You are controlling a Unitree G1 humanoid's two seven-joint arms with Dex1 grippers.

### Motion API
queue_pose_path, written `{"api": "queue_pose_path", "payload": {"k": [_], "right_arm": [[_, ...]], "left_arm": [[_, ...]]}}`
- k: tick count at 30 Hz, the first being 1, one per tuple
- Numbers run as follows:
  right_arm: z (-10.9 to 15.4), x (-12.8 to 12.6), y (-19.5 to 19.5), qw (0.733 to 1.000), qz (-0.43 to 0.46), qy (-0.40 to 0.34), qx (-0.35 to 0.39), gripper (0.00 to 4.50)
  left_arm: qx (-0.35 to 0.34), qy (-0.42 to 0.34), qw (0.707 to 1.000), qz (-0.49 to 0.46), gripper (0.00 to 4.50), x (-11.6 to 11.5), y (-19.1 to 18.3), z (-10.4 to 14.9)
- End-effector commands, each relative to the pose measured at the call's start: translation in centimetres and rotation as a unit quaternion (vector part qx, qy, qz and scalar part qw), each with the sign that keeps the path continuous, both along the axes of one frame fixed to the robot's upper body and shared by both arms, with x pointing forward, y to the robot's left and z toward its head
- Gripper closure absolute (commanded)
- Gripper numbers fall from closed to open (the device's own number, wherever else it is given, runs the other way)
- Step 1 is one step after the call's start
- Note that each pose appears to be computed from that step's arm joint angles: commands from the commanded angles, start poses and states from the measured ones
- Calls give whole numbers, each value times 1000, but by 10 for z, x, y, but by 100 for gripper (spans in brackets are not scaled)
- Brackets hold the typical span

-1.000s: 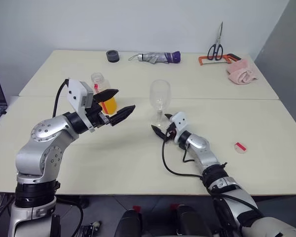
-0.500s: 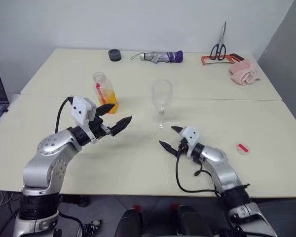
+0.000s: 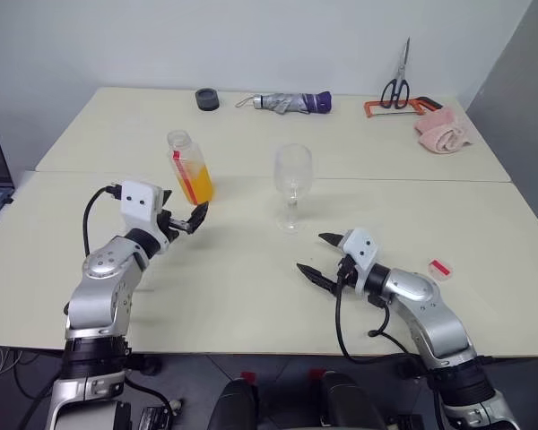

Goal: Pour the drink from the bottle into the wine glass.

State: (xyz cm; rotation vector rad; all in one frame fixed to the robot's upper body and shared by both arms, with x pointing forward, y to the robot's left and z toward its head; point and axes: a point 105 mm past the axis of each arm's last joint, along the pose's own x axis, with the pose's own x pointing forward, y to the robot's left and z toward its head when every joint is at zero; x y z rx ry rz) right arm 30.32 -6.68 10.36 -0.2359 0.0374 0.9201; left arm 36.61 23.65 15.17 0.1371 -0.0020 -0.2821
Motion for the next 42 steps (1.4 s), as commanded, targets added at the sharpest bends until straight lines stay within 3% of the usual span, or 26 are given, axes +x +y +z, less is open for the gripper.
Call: {"api": "queue_pose_path", "payload": {"k": [1, 19, 35, 42], "right_arm": [[21, -14, 9, 999, 45, -15, 21, 2], [81, -36, 12, 989, 120, -70, 49, 2], [86, -40, 15, 987, 132, -80, 42, 2], [103, -31, 8, 988, 95, -108, 54, 2]], "left_arm": [[14, -34, 999, 5, 0, 7, 9, 20], [12, -56, 998, 5, 0, 25, 14, 39], [27, -59, 998, -21, 0, 49, 11, 52], [29, -60, 997, -35, 0, 57, 6, 55]]}}
